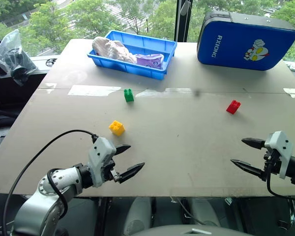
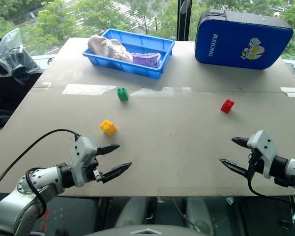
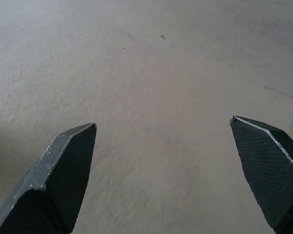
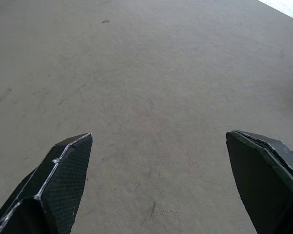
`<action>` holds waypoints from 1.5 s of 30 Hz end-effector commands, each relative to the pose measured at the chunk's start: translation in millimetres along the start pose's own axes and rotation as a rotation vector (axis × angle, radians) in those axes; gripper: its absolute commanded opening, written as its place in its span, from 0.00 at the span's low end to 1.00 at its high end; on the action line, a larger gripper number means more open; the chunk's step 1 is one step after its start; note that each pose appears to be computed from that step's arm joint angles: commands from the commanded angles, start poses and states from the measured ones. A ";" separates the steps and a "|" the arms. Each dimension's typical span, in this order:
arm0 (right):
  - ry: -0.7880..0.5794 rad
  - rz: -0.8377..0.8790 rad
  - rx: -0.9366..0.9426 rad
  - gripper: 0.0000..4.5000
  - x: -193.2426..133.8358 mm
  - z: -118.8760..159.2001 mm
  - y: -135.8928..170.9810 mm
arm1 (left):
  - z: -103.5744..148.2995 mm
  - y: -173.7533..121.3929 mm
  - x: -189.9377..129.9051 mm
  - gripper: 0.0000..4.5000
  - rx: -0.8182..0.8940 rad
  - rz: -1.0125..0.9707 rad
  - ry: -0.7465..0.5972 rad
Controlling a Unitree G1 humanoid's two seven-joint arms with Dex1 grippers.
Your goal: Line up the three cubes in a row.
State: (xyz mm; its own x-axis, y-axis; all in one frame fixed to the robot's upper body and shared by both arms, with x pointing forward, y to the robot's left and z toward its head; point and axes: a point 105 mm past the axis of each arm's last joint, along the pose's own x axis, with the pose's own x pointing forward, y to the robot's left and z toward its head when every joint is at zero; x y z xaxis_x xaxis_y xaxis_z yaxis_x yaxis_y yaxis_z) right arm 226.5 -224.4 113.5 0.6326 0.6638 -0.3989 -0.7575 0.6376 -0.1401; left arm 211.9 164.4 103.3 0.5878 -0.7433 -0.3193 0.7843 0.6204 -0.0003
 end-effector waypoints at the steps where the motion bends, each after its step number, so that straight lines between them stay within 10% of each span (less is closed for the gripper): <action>1: -0.041 -0.011 -0.048 1.00 0.8 17.2 0.4 | 16.8 -2.9 1.0 1.00 0.040 -0.013 -0.067; 12: -0.187 -0.337 -0.083 1.00 16.8 49.4 -27.5 | 75.9 22.4 21.5 1.00 -0.076 0.098 -0.303; 20: -0.032 -0.574 0.085 1.00 26.8 59.7 -80.2 | 114.4 2.6 46.2 1.00 0.087 -0.029 -0.290; 45: 0.208 -0.962 0.703 1.00 87.8 64.8 -130.1 | 119.5 -11.1 51.9 1.00 0.213 -0.129 -0.241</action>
State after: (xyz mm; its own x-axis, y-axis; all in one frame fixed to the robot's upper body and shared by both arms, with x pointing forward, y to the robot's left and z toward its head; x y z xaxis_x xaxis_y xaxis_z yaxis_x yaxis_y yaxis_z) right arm 388.5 -216.1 143.6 0.7947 -0.1711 -0.5823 0.2434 0.9688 0.0475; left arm 263.3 91.8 189.0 0.4924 -0.8605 -0.1307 0.8687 0.4766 0.1351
